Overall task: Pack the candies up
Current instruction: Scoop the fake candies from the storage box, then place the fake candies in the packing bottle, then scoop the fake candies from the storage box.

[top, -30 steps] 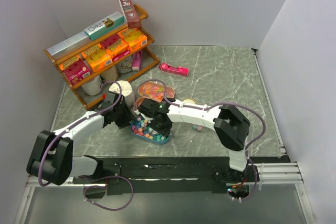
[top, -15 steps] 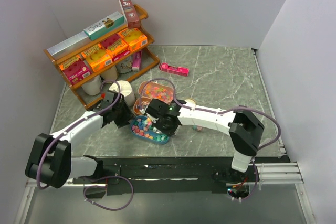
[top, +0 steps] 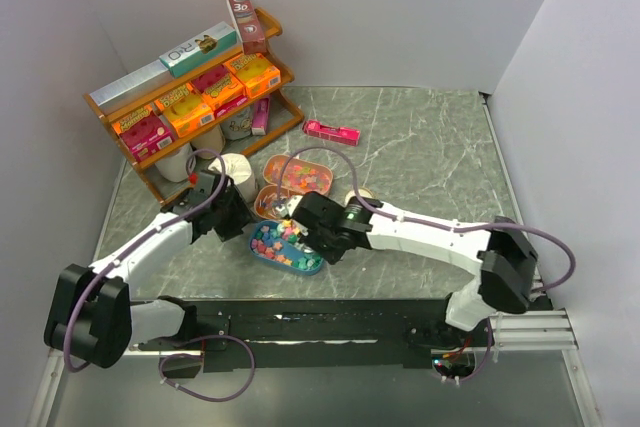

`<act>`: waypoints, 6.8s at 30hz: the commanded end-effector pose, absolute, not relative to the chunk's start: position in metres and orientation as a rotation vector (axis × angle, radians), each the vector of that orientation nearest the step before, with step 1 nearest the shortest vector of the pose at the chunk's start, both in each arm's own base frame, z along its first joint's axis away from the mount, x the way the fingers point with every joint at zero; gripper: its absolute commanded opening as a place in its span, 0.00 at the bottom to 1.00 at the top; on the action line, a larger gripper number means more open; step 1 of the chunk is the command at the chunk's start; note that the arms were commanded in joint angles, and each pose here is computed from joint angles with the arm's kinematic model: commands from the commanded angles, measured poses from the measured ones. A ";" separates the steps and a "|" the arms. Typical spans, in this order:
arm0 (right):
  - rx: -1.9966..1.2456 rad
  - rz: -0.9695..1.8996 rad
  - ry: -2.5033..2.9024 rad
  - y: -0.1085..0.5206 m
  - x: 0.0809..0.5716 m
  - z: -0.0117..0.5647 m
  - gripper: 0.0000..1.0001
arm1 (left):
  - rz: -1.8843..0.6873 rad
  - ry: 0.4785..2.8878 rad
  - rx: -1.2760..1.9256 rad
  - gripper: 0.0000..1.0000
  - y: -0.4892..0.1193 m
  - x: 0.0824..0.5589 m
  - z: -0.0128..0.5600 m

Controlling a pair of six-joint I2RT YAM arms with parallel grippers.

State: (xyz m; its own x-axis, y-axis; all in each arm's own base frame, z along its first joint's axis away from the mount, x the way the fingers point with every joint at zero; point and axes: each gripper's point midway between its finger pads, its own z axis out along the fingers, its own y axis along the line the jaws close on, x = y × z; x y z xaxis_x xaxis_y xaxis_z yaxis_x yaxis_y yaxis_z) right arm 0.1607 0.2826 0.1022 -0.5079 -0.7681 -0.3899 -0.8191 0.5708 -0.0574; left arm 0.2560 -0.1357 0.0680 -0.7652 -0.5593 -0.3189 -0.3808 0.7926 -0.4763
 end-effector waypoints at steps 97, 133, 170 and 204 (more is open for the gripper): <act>0.473 1.214 2.834 0.157 0.124 0.141 0.00 | -0.560 2.369 -0.629 0.96 -0.134 0.286 0.123; -0.520 0.887 2.412 0.182 0.232 0.264 0.00 | -0.844 2.262 -0.143 0.97 -0.186 0.309 0.204; -1.005 0.380 2.437 0.258 0.268 0.217 0.00 | -1.029 2.180 0.120 0.96 -0.244 0.349 0.226; -1.045 0.484 2.008 0.289 0.281 0.283 0.00 | -0.916 2.335 0.220 0.72 -0.231 0.334 0.148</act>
